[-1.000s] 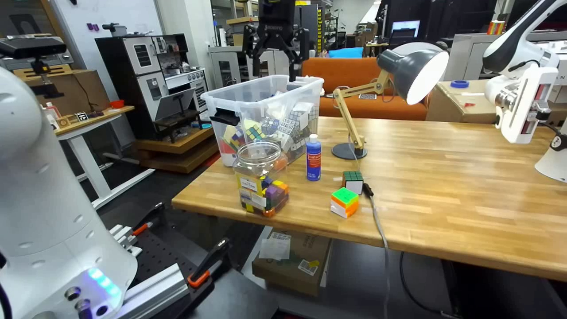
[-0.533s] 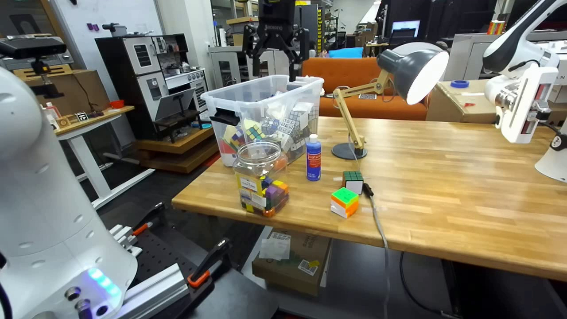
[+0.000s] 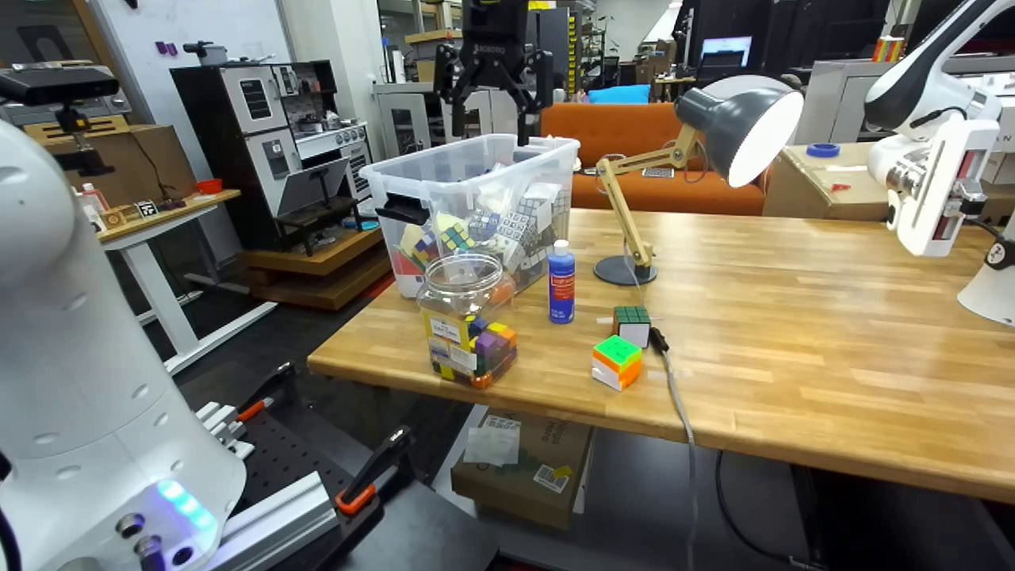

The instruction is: Turn off the lamp

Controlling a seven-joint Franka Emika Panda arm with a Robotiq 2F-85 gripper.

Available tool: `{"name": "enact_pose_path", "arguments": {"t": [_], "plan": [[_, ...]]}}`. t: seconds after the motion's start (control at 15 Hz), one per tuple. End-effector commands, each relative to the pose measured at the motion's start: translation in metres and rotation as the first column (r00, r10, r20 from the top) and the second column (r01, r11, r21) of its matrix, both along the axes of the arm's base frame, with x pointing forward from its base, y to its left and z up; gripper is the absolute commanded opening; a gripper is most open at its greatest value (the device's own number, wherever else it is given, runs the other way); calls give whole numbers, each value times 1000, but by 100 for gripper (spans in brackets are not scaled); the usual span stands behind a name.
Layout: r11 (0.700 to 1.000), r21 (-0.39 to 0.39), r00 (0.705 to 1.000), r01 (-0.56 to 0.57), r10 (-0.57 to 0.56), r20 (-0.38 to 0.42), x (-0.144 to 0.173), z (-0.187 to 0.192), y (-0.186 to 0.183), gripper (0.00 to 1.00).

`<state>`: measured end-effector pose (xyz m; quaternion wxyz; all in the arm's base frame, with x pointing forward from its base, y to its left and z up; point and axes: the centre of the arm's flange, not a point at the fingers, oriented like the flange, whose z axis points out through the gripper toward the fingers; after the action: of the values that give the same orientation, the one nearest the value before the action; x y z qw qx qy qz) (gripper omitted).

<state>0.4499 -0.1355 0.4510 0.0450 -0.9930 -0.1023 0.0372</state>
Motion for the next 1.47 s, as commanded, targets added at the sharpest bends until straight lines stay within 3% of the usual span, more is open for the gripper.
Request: {"name": "enact_pose_path", "arguments": {"t": [0.0, 0.4, 0.6, 0.67, 1.07, 1.4], "plan": [[998, 11, 998, 66, -66, 12, 4, 4, -7, 100], [979, -42, 979, 199, -197, 43, 9, 16, -49, 100], [984, -52, 985, 168, -166, 38, 15, 12, -60, 100], [981, -29, 980, 193, -191, 47, 4, 13, -55, 100], [982, -35, 982, 187, -185, 39, 11, 9, -56, 100], [967, 25, 967, 252, -252, 18, 46, -16, -61, 100]]}}
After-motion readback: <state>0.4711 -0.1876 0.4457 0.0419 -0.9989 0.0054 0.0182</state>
